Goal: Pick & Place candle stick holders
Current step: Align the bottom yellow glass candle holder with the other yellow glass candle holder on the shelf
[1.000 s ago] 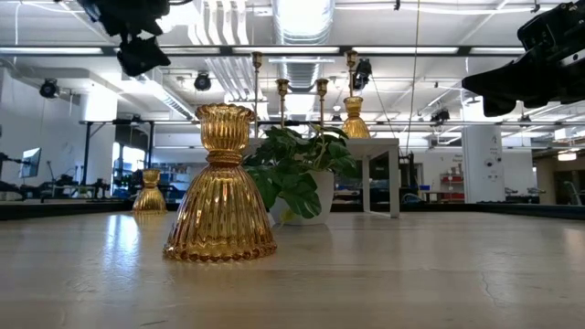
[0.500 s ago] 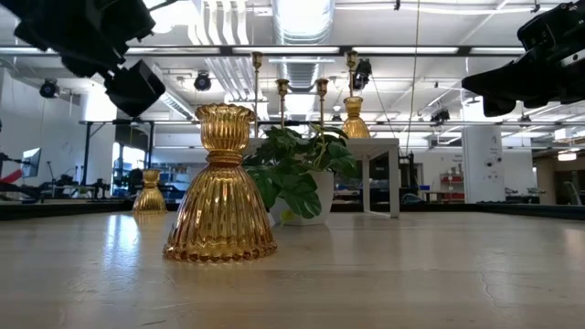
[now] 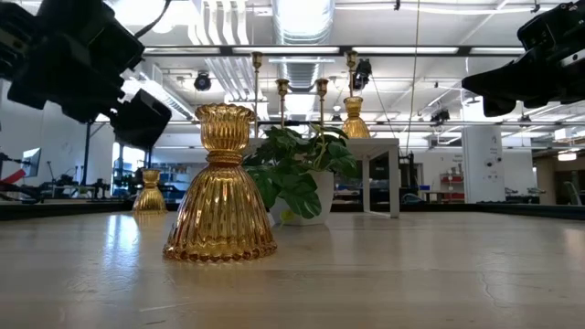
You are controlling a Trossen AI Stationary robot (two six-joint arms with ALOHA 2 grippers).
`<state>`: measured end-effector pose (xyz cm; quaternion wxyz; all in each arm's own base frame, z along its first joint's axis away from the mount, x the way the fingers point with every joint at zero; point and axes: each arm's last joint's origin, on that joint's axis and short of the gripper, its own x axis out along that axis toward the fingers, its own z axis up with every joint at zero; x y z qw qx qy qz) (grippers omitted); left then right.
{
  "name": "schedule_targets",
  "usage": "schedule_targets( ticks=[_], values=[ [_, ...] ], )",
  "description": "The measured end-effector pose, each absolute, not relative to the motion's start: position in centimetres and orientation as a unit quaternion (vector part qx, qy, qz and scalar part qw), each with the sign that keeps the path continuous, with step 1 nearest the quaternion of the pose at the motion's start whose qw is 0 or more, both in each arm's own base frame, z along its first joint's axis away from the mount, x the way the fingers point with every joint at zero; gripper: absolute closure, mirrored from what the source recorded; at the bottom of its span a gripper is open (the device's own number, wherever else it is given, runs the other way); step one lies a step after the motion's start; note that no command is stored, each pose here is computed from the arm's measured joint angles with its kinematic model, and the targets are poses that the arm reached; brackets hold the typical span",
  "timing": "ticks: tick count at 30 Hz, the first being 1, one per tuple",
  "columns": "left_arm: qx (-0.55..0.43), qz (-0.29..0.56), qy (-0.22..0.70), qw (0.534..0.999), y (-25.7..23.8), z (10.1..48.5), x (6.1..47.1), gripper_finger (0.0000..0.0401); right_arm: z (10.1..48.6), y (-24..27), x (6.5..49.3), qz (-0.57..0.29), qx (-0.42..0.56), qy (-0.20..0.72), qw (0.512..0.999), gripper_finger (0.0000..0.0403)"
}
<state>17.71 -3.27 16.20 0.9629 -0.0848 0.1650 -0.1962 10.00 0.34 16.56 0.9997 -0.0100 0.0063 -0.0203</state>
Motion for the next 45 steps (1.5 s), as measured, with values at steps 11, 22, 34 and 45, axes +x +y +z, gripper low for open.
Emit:
schedule_targets(
  ticks=[11,22,34,45],
  values=[
    [-0.080,-0.209,0.218,0.950,-4.4,14.5,20.2,0.0151,16.6,0.3,10.0,-0.020,-0.010,0.006,1.000,0.0394],
    [-0.068,-0.225,0.244,0.941,-5.7,13.7,22.7,0.0151,16.5,0.3,10.0,-0.020,-0.010,0.006,1.000,0.0394],
    [-0.034,-0.255,0.243,0.935,-7.4,13.2,25.0,0.0151,16.6,0.3,10.0,-0.020,-0.010,0.006,1.000,0.0394],
    [-0.012,-0.266,0.232,0.935,-8.1,13.5,27.0,0.0151,16.6,0.3,10.0,-0.020,-0.010,0.006,1.000,0.0394]
  ],
)
